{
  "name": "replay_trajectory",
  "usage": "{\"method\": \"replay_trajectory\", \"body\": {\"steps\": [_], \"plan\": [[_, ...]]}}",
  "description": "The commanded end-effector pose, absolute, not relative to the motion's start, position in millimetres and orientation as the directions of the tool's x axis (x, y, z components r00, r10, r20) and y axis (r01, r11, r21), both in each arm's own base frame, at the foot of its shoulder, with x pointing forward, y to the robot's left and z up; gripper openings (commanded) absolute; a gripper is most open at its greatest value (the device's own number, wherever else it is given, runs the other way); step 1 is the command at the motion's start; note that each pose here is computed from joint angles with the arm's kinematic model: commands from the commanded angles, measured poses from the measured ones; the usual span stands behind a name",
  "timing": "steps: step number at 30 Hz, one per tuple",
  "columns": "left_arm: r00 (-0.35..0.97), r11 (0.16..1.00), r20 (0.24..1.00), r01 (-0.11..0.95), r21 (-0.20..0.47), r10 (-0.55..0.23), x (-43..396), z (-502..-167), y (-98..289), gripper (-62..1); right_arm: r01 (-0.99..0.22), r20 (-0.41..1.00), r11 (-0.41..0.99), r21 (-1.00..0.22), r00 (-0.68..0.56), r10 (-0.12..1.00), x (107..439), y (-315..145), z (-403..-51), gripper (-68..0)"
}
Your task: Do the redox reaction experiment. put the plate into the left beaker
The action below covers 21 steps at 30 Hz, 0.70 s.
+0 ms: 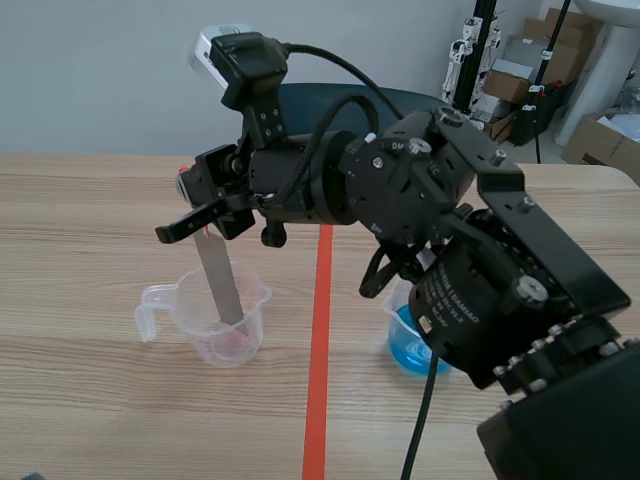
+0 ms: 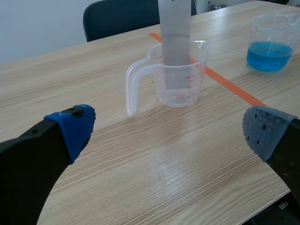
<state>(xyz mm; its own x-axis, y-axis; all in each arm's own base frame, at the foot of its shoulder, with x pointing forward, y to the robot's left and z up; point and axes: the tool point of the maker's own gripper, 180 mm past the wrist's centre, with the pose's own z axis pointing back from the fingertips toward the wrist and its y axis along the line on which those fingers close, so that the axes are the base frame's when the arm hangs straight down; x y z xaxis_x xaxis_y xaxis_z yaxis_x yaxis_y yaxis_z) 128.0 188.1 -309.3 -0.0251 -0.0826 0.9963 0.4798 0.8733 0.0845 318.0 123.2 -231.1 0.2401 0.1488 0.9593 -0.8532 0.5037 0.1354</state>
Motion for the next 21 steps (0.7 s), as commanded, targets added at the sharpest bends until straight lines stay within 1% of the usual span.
{"method": "replay_trajectory", "body": {"steps": [1,12,21], "plan": [[-0.033,0.878,0.997,0.471,0.080,-0.073,125.5,-306.2,189.0,1.4,-0.855,0.973,0.504,0.120,0.202,0.112,324.9,123.8,-215.6,-67.4],[-0.033,0.878,0.997,0.471,0.080,-0.073,125.5,-306.2,189.0,1.4,-0.850,0.968,0.505,0.152,0.231,0.097,326.2,124.9,-230.7,-67.4],[-0.033,0.878,0.997,0.471,0.080,-0.073,125.5,-306.2,189.0,1.4,-0.849,0.970,0.505,0.153,0.228,0.090,326.5,124.9,-229.7,-67.3]]}}
